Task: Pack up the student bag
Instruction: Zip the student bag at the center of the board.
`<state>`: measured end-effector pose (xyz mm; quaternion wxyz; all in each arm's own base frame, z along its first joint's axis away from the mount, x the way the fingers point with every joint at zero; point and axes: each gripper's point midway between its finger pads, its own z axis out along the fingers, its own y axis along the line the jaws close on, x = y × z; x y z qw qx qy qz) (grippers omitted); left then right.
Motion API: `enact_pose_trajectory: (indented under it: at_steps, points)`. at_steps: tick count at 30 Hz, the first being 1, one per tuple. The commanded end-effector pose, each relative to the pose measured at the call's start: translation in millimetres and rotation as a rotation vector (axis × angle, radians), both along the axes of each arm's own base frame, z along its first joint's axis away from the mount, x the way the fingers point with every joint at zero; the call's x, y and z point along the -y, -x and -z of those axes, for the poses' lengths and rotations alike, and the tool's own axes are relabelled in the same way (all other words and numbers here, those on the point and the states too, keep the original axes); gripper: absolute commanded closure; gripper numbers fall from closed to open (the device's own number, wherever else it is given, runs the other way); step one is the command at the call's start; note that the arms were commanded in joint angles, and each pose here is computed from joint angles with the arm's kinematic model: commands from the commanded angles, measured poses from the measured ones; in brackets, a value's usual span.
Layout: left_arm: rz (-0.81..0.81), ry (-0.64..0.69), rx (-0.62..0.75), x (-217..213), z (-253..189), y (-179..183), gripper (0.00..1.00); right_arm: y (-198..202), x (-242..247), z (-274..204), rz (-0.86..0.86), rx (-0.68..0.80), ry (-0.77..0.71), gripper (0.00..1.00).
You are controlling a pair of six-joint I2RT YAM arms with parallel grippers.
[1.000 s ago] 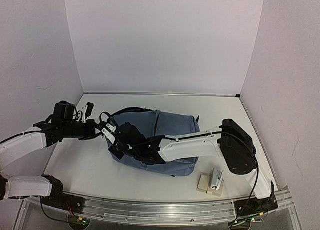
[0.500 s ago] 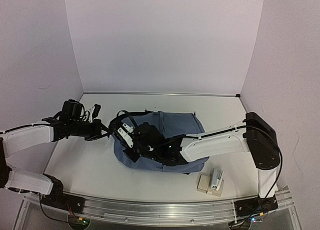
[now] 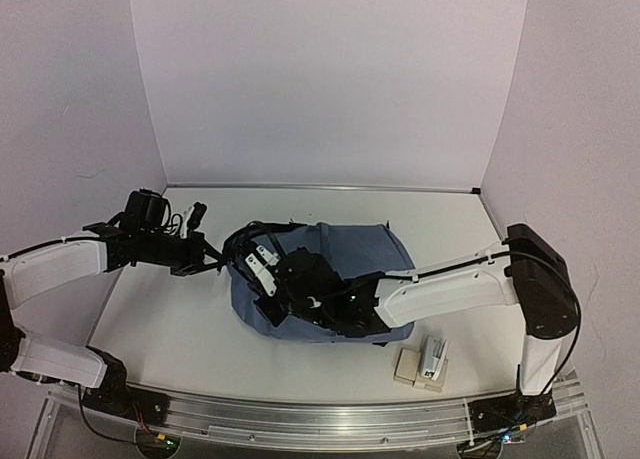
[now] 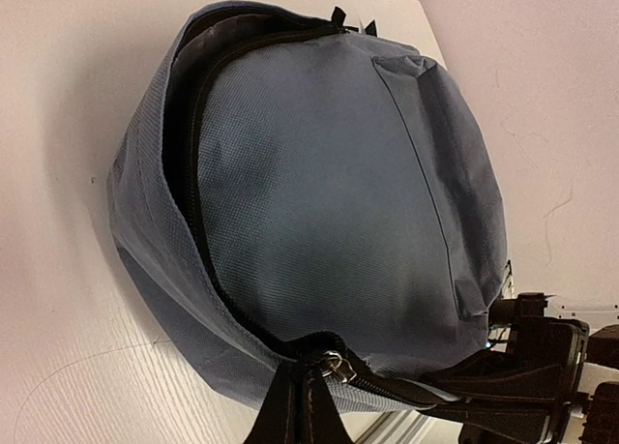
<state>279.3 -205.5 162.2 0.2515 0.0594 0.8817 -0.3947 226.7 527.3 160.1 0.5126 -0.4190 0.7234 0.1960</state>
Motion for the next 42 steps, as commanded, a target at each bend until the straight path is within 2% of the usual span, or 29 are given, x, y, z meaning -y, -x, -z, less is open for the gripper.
enact_pose_trajectory:
  at_steps: [1, 7, 11, 17, 18, 20, 24, 31, 35, 42]
  points:
    - [-0.333, -0.108, 0.287, -66, -68, -68, 1.00, 34, 15, 21, -0.009, 0.018, 0.157, 1.00]
    - [-0.312, -0.166, 0.272, -69, -67, -67, 1.00, 44, 8, 47, -0.006, 0.032, 0.215, 1.00]
    - [-0.244, -0.190, 0.267, -63, -67, -65, 1.00, 47, 8, 59, 0.000, 0.023, 0.231, 1.00]
    - [0.021, 0.005, 0.282, -17, -87, -42, 1.00, 47, 6, 68, 0.034, 0.015, 0.230, 0.99]
    - [0.043, 0.028, 0.273, -13, -87, -40, 1.00, 46, 5, 64, 0.042, 0.010, 0.214, 0.98]
    - [0.087, 0.070, 0.248, -6, -85, -33, 1.00, 46, 0, 48, 0.066, -0.027, 0.135, 0.83]
    - [0.149, 0.138, 0.208, 5, -79, -18, 1.00, 45, -8, 14, 0.094, -0.063, 0.005, 0.64]
    - [0.198, 0.166, 0.175, 17, -77, 9, 1.00, 29, -18, -13, 0.171, -0.051, -0.077, 0.39]
    - [0.211, 0.184, 0.161, 25, -81, 20, 1.00, 8, -16, -18, 0.231, -0.040, -0.093, 0.31]
    - [0.227, 0.193, 0.135, 39, -83, 29, 1.00, -13, -26, -16, 0.238, 0.005, -0.067, 0.31]
